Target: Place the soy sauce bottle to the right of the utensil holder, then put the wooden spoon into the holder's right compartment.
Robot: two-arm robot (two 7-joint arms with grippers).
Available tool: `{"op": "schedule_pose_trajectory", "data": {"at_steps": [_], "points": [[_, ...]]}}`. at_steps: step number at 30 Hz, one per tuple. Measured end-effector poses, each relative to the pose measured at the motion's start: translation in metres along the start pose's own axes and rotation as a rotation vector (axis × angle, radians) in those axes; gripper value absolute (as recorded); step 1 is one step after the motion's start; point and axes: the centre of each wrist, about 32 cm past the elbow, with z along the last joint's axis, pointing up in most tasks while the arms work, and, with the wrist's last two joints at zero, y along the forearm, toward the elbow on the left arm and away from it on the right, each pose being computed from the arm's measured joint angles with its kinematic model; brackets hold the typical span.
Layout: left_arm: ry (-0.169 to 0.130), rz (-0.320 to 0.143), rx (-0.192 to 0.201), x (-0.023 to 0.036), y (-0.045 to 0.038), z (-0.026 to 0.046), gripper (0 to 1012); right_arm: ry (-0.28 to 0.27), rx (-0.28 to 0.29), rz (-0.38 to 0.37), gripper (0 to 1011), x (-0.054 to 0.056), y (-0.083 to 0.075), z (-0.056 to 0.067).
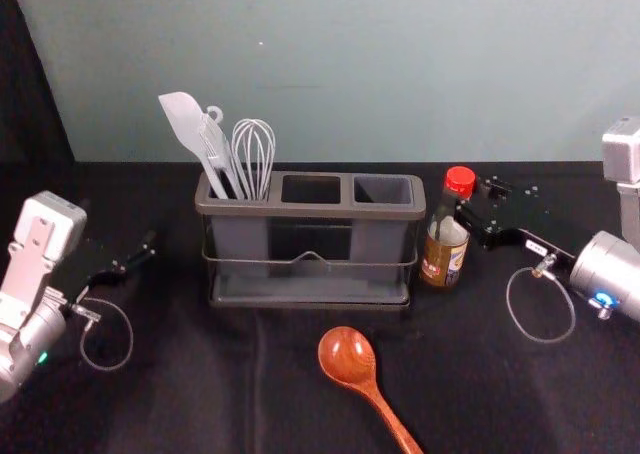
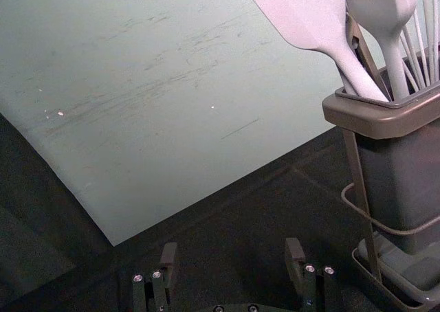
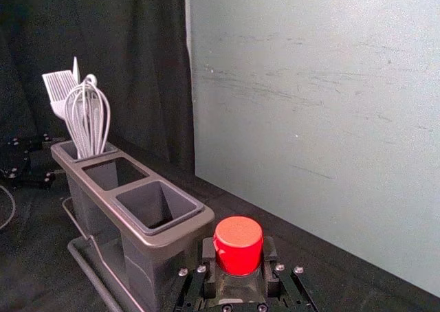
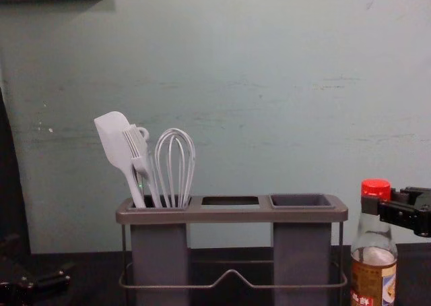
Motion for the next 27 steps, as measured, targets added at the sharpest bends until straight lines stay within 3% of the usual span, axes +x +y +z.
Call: {"op": "schedule_pose_trajectory", "data": {"at_steps": [20,23,27], "points": [[0.000,0.000,0.000,0.0000,0.0000,0.0000,1011,0.002,-0.006,0.001,375,-0.0014,0.0003,-0.0012],[0.000,0.000,0.000,0.0000,0.0000,0.0000,1011,0.002,-0.006,0.001,426,-0.0014,0.0002,-0.0012],[0.000,0.000,0.000,0.0000,0.0000,0.0000,1011,0.002,-0.006,0.001,577,-0.0013,0.0001,-0.0012]]}}
